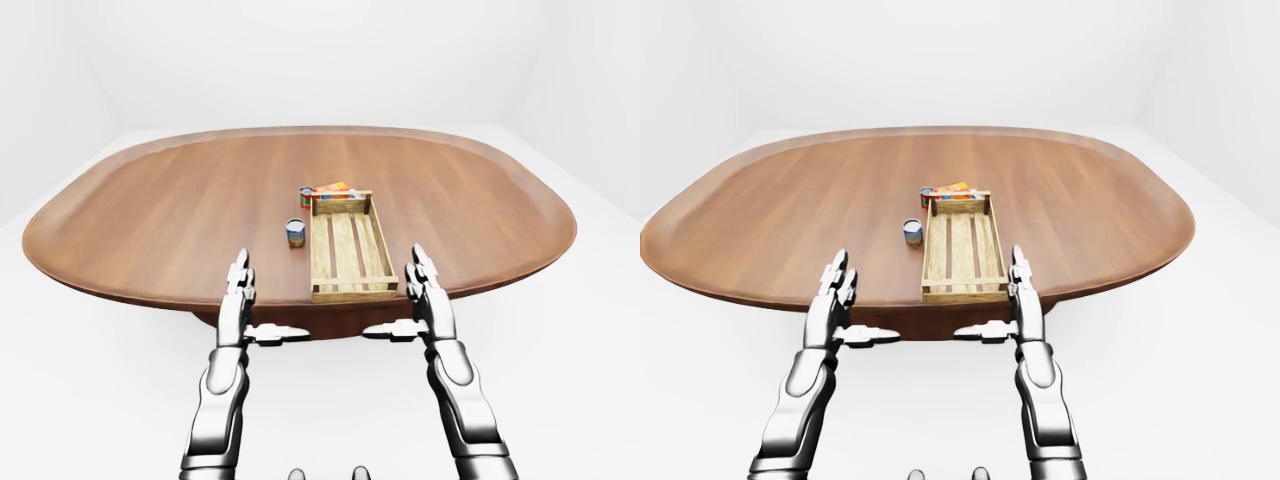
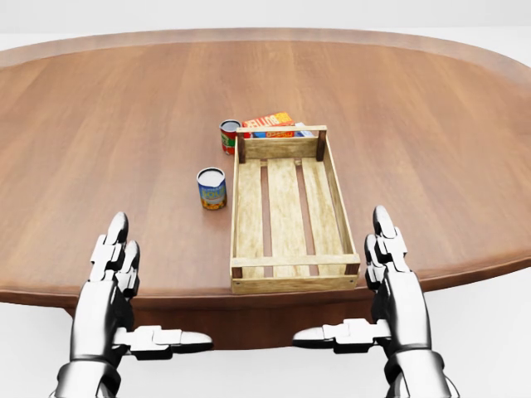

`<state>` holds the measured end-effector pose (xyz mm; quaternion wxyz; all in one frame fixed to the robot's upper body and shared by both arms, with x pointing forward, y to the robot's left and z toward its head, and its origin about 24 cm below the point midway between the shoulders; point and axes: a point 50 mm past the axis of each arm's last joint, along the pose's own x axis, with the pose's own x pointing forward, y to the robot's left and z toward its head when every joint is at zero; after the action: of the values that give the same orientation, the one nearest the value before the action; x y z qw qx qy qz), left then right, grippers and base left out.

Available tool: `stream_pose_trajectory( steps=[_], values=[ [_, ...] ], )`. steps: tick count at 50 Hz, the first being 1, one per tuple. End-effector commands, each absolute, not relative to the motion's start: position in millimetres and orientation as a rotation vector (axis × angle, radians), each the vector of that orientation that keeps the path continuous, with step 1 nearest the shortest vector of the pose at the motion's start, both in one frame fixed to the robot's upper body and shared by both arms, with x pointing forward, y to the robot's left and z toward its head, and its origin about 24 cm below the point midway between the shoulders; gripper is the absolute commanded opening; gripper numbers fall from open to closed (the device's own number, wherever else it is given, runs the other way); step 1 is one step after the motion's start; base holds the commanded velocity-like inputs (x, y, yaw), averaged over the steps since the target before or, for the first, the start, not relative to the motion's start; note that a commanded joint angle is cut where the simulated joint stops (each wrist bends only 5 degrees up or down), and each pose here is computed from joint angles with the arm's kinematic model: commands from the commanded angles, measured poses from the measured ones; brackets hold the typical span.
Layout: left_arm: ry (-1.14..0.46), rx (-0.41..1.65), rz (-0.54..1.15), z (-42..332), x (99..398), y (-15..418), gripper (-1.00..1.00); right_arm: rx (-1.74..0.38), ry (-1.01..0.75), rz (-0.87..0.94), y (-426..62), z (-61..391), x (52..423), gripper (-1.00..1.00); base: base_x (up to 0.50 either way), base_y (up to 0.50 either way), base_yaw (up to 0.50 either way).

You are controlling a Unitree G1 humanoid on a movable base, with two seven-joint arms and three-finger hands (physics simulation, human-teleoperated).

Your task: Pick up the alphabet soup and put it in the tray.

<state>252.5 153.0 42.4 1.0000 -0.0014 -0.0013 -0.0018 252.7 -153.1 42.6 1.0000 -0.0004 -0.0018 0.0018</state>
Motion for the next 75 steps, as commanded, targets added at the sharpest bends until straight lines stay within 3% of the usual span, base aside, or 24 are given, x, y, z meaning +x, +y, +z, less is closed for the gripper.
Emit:
stream_pose_trajectory(
  steps=[1,22,50,75],
  values=[
    [-0.014,-0.01,-0.013,47.2,248.1,160.0,1.0,0.001,-0.011,0.011,-160.1,47.3,248.5,1.0,0.0,0.0,0.0],
    [-0.049,-0.017,0.005,64.1,242.0,167.2,1.0,-0.015,-0.112,-0.041,-179.1,79.5,228.6,1.0,0.0,0.0,0.0],
    [-0.283,-0.057,0.006,116.8,221.4,181.4,1.0,-0.04,-0.33,-0.08,-196.1,131.3,186.0,1.0,0.0,0.0,0.0],
    [-0.304,-0.047,0.015,121.6,216.3,181.4,1.0,-0.064,-0.315,-0.042,-190.4,129.3,185.4,1.0,0.39,-0.26,0.0]
  ],
)
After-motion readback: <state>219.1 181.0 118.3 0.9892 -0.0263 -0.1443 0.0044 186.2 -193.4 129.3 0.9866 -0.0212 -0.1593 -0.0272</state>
